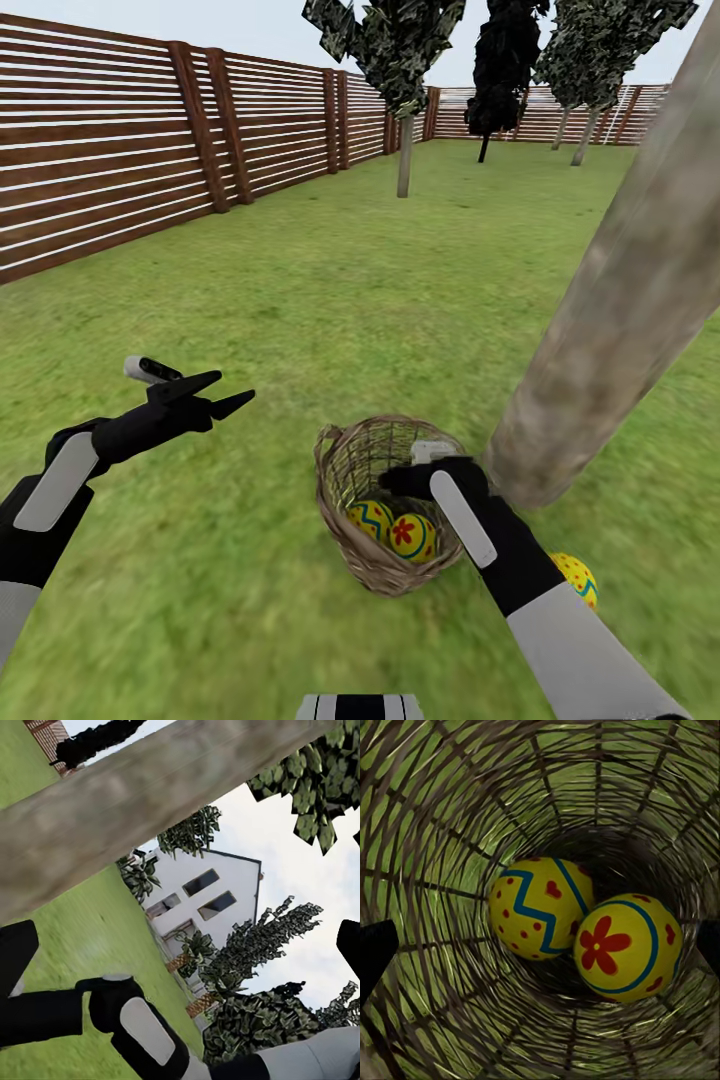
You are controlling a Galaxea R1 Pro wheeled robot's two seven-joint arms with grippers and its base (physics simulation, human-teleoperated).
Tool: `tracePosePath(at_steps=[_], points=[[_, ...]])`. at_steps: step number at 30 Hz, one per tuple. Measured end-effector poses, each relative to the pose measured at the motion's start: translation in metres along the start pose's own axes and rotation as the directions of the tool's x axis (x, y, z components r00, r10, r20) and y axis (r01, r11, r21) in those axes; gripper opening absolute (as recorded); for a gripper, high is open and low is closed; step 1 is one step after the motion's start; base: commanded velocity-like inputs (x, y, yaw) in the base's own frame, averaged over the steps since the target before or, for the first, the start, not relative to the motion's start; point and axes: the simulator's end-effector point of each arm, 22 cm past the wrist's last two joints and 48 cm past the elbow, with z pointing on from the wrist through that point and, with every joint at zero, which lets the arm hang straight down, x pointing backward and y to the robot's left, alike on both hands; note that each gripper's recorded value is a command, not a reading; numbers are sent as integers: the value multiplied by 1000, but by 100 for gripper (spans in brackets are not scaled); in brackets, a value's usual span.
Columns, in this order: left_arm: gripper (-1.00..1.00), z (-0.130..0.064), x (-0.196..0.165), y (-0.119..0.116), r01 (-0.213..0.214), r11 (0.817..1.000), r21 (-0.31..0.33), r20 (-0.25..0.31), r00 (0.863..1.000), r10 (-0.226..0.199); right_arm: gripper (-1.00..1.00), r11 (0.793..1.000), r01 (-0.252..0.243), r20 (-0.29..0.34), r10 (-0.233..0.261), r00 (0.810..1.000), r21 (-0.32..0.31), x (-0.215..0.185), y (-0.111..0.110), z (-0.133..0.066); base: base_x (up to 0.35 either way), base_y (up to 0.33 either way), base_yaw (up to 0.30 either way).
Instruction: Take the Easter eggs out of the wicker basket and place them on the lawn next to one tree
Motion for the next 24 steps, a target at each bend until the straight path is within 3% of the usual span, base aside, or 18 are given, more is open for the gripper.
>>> tracePosePath(at_steps=[9,14,19,24], points=[[100,0,0,1,1,1000,-2,0,1000,-1,100,1000,-14,-54,15,998,10,18,-2,12,78,61,0],[100,0,0,1,0,1000,-4,-1,1000,0,100,995,-90,-65,92,994,32,19,-24,15,115,1,0],[100,0,0,1,0,1000,-4,-2,1000,0,100,986,-100,-95,113,989,131,29,-45,23,180,0,0],[100,0,1,2,1,1000,-4,-1,1000,-1,100,984,-97,-113,114,987,152,36,-47,27,22,0,0]])
